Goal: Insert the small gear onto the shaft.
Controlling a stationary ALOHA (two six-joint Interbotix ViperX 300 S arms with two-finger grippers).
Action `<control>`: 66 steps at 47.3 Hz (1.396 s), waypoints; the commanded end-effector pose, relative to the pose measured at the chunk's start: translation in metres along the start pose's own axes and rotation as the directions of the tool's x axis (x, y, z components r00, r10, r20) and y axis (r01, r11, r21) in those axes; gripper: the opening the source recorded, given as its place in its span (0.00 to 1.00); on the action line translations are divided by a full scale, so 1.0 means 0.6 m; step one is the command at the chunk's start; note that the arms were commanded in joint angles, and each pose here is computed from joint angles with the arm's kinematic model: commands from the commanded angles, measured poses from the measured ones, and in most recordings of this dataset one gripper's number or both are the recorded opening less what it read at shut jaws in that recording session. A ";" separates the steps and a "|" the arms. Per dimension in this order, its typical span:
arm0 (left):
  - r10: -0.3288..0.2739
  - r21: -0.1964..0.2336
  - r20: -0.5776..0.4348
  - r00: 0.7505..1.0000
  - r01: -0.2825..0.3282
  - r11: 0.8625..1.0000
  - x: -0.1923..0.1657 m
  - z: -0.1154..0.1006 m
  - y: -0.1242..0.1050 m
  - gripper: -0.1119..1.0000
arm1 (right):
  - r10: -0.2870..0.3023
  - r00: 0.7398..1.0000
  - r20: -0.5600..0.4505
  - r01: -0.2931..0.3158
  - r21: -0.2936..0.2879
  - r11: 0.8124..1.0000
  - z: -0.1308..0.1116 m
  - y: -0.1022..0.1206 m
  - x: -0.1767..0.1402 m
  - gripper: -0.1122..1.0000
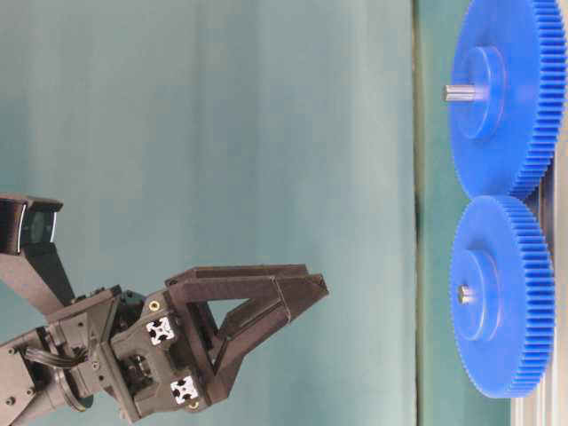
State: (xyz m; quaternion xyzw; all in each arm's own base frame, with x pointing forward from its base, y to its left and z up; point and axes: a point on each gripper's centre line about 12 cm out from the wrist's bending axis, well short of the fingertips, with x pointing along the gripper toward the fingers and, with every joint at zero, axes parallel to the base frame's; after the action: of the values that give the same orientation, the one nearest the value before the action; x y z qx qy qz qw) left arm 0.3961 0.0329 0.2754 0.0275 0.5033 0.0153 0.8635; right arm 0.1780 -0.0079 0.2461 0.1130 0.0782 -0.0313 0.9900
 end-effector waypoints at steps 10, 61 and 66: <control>0.002 0.006 0.043 0.999 -0.002 1.000 -0.025 0.008 -0.003 0.90 | 0.001 1.000 0.011 -0.001 0.008 1.000 0.007 0.001 0.001 0.14; 0.001 0.007 0.034 0.999 -0.001 1.000 -0.020 0.004 -0.004 0.90 | 0.001 1.000 0.012 -0.001 0.008 1.000 0.007 0.001 0.001 0.14; 0.001 0.007 0.034 0.999 -0.001 1.000 -0.020 0.004 -0.004 0.90 | 0.001 1.000 0.011 -0.001 0.009 1.000 0.007 0.001 0.002 0.14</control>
State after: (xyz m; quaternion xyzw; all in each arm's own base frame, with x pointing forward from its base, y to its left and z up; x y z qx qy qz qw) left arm 0.3945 0.0315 0.2716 0.0280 0.5079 0.0136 0.8609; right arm 0.1781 -0.0079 0.2467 0.1130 0.0775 -0.0312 0.9901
